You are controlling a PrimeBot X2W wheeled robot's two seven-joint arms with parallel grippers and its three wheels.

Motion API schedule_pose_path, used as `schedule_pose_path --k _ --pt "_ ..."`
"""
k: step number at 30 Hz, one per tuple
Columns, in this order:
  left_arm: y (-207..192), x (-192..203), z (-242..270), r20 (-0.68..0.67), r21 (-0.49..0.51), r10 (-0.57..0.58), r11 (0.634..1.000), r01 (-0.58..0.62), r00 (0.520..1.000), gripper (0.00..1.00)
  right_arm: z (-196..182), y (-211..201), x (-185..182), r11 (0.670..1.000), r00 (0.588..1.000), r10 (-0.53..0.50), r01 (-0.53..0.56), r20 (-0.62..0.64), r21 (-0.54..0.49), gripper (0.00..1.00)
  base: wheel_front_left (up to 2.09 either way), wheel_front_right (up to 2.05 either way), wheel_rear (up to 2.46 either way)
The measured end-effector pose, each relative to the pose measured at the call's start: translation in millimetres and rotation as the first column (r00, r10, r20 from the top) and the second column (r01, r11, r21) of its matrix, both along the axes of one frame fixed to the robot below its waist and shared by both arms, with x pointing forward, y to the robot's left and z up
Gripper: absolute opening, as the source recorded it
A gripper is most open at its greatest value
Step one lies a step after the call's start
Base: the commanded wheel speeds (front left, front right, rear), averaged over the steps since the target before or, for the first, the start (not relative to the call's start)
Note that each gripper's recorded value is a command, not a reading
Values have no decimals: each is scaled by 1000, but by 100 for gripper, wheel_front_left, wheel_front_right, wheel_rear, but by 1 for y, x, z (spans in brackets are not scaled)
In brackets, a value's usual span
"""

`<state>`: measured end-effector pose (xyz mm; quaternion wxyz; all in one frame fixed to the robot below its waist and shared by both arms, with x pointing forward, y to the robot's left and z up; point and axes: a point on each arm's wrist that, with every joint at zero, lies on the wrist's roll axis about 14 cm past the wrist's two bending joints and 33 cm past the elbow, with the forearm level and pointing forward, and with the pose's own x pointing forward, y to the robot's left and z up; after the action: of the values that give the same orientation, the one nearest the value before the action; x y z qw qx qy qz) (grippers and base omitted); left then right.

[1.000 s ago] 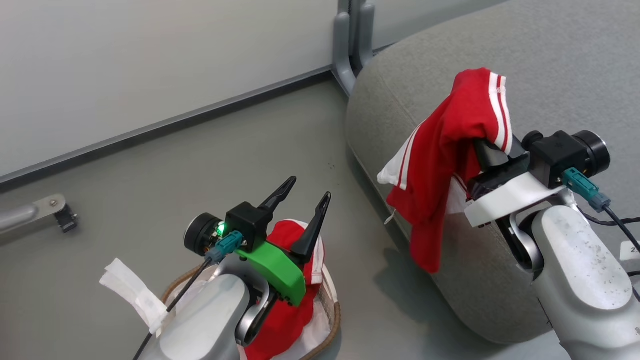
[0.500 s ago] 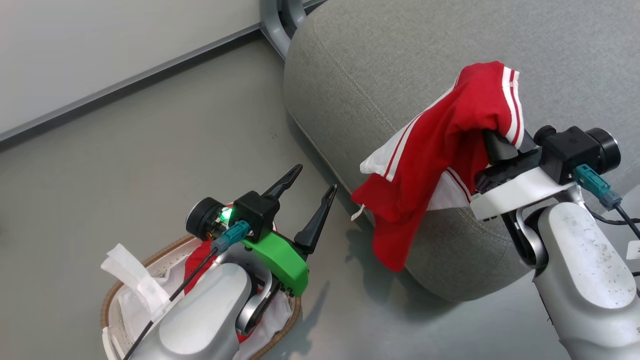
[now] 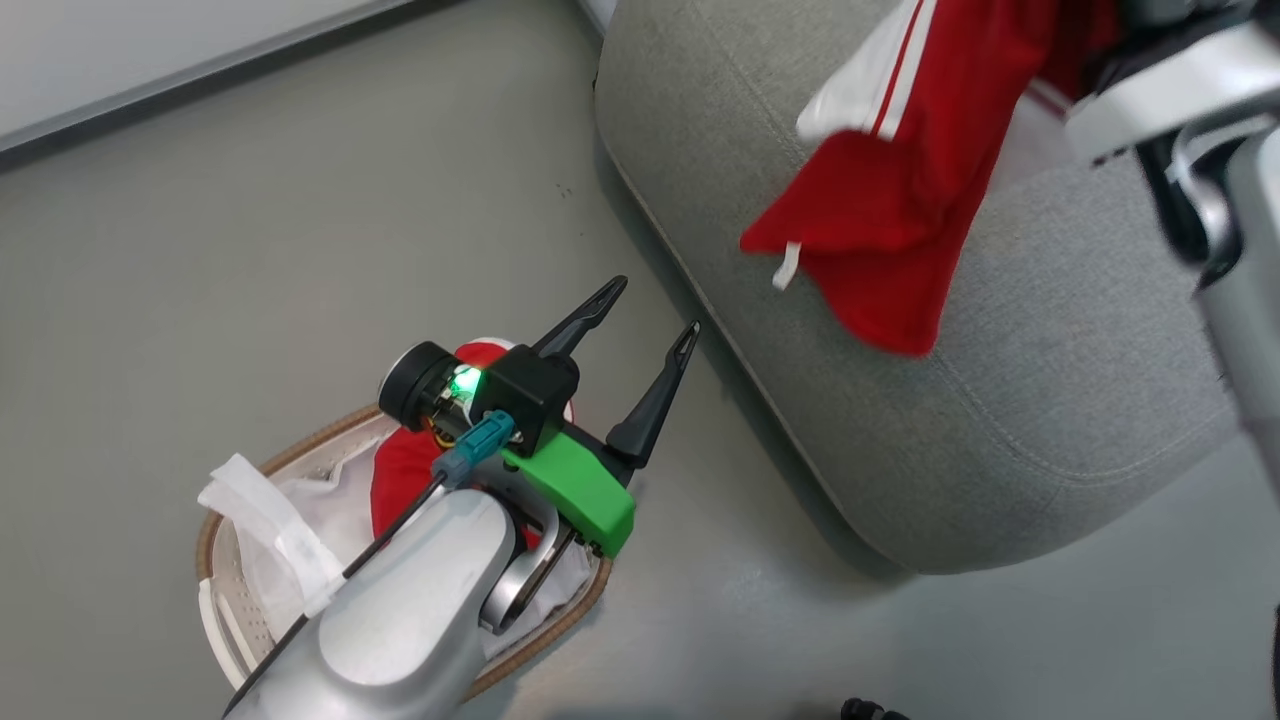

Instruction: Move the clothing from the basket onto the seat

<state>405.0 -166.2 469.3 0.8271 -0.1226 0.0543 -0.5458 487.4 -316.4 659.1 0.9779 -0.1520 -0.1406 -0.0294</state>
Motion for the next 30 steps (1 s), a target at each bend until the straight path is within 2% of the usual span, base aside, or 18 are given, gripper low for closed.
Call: schedule_pose_path --k 5,9,12,15,21,24,30 --pt "8 8 -5 -10 -9 16 1000 -16 1000 100 56 -29 37 994 997 -62 65 42 -88 0 0 0 0" --pt "14 11 -9 -31 -16 33 999 -33 999 100 104 -55 57 974 986 -141 153 84 -165 0 0 0 0" --pt "22 17 -10 -29 -19 52 998 -52 998 100 132 -72 67 960 974 -195 214 117 -179 0 0 0 0" --pt "32 23 -17 -42 -16 80 997 -81 996 100 132 -90 80 957 963 -244 258 114 -132 0 0 0 0" --pt "43 32 -37 -71 -6 108 994 -109 992 100 64 -127 110 940 942 -334 333 -5 -66 0 0 0 0" --pt "49 34 -54 -97 14 118 993 -117 988 100 -10 -141 123 930 918 -369 364 -143 -57 0 0 0 0" --pt "60 41 -86 -129 60 131 990 -124 983 100 -120 -133 139 933 889 -348 359 -298 -18 0 0 0 0"
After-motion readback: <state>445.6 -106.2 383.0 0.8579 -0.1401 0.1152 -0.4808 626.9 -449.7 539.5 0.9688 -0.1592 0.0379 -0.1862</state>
